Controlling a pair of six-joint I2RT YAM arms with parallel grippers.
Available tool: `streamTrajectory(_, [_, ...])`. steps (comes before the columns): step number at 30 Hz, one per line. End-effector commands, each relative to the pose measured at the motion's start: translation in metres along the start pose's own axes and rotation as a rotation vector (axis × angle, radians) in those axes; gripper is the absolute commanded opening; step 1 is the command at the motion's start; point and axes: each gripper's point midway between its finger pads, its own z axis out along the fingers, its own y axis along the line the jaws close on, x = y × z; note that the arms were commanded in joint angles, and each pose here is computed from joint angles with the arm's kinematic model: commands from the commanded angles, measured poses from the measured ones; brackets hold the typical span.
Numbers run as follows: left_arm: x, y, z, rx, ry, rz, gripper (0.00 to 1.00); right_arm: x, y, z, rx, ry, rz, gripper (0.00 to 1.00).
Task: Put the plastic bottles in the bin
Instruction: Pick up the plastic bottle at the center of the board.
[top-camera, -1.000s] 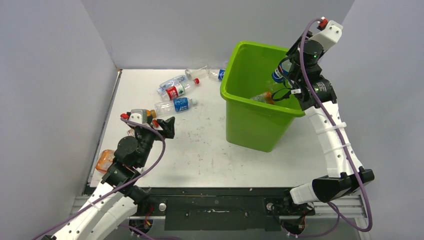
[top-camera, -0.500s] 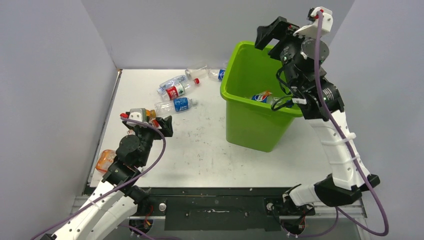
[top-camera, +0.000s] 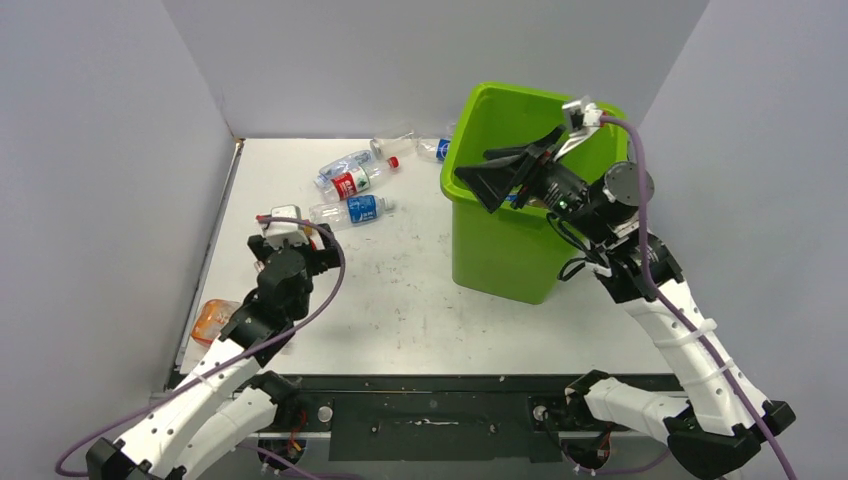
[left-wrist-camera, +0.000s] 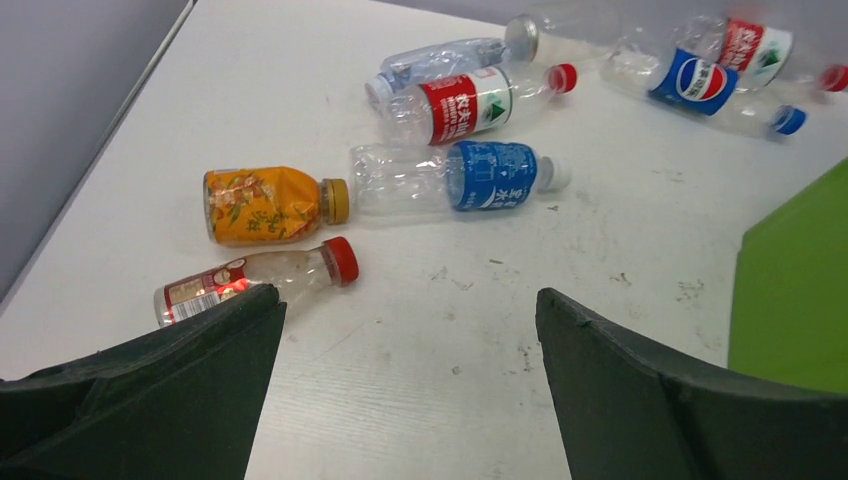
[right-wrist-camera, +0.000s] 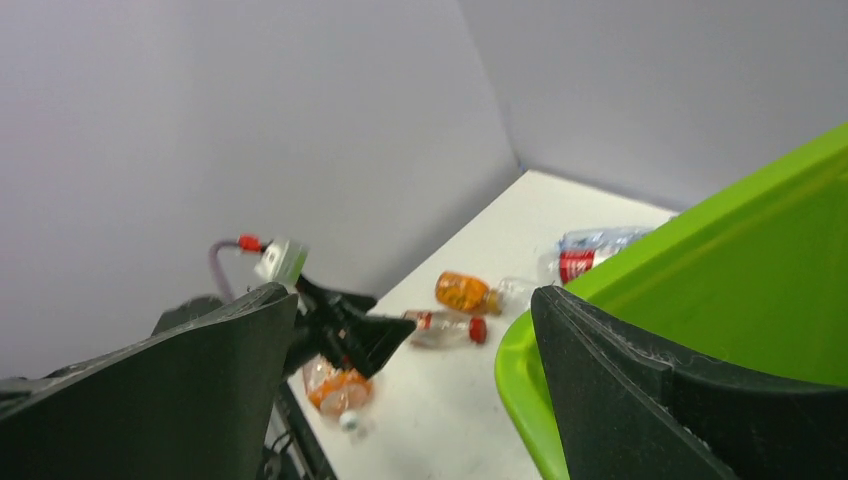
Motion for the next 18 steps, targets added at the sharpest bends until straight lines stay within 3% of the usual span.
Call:
streamTrajectory(1, [-0.003, 0.011, 0.011, -0.114, 0.063, -0.045, 0.96, 0.02, 0.037, -0.013, -0.211, 0.046, -0.021, 0.91])
streamTrajectory(8, [0.041, 0.022, 0.046, -0.254, 0.292, -0.314, 0.96, 0.047, 0.037, -0.032, -0.228, 0.078, -0.025, 0.91])
streamTrajectory(11, [0.055, 0.011, 0.064, -0.246, 0.356, -0.365, 0.96, 0.045, 0.042, -0.036, -0.252, 0.052, -0.031, 0.91])
streamTrajectory(18, [0.034, -0.019, 0.113, -0.226, 0.298, -0.481, 0.96, 0.049, 0.048, -0.05, -0.282, 0.032, -0.03, 0.91])
